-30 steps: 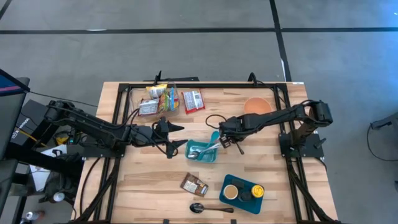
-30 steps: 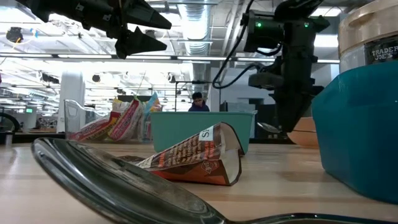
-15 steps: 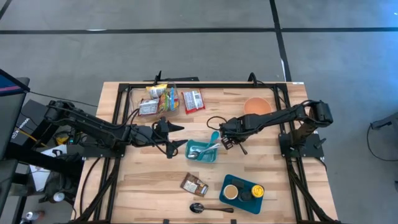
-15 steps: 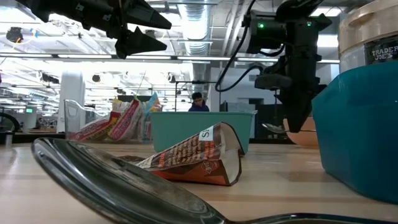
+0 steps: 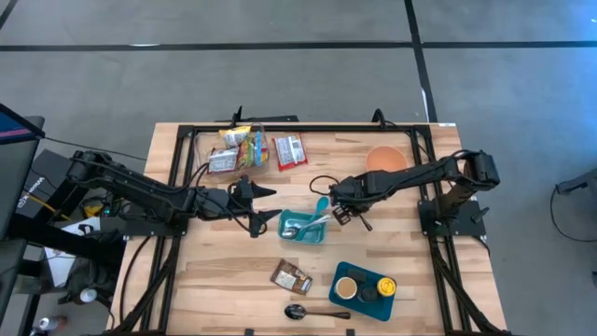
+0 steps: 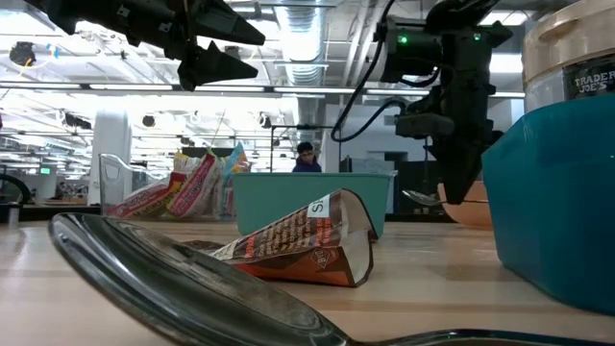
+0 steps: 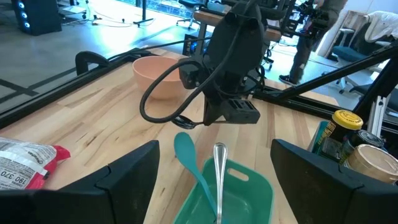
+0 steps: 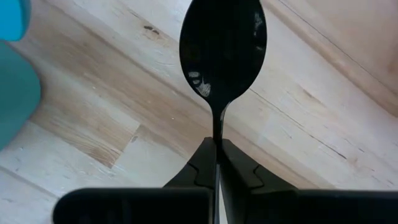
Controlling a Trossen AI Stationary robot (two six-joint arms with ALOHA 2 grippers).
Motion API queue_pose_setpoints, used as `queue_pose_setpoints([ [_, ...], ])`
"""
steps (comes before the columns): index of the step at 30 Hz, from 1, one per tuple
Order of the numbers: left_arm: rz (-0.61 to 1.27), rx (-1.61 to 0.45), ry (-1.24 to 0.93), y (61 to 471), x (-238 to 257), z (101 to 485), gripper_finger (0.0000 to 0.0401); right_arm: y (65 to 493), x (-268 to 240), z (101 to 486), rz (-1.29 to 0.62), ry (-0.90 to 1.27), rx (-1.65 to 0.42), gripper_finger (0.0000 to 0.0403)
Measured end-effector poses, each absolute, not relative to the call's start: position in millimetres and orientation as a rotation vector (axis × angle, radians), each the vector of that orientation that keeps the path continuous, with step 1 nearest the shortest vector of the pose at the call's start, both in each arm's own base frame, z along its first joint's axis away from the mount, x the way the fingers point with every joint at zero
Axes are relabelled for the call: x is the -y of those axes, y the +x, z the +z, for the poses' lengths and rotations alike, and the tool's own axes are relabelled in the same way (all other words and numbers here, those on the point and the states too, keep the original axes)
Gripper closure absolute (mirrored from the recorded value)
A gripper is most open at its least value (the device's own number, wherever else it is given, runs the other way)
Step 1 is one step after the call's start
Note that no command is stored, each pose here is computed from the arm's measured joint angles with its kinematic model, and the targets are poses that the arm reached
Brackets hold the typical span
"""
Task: Pick & Place Food Item
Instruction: Put the top black tablespoon into the green bin
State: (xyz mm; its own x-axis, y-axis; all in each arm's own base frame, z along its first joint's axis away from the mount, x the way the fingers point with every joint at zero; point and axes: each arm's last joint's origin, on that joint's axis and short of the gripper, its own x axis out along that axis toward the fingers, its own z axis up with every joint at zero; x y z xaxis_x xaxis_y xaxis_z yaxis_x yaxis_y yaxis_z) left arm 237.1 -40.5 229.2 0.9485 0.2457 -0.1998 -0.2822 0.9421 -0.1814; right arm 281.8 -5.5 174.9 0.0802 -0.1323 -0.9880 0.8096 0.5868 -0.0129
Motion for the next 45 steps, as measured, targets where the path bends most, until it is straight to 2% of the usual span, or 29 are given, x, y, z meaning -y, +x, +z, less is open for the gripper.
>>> queue_pose_setpoints([
  [15, 0.271, -0.176, -0.210, 237.1, 40.4, 229.1, 0.0100, 268.5, 0.5, 216.3, -0.693, 0.692, -1.155, 0.0403],
  [20, 0.270, -0.176, -0.210, 237.1, 40.5, 229.2, 0.0100, 267.2, -9.2, 231.6, -0.568, 0.633, -1.080, 0.0403],
  [31, 0.268, -0.179, -0.188, 237.1, 40.5, 229.2, 0.0100, 286.1, -29.9, 260.8, -0.265, 0.486, -0.778, 0.0401],
  [37, 0.258, -0.193, -0.132, 236.8, 41.8, 228.6, 0.0100, 299.7, -28.3, 255.8, -0.220, 0.407, -0.731, 0.0401],
  [45, 0.254, -0.196, -0.107, 236.7, 42.2, 228.5, 0.0100, 315.3, -13.6, 236.9, -0.235, 0.308, -0.800, 0.0401],
])
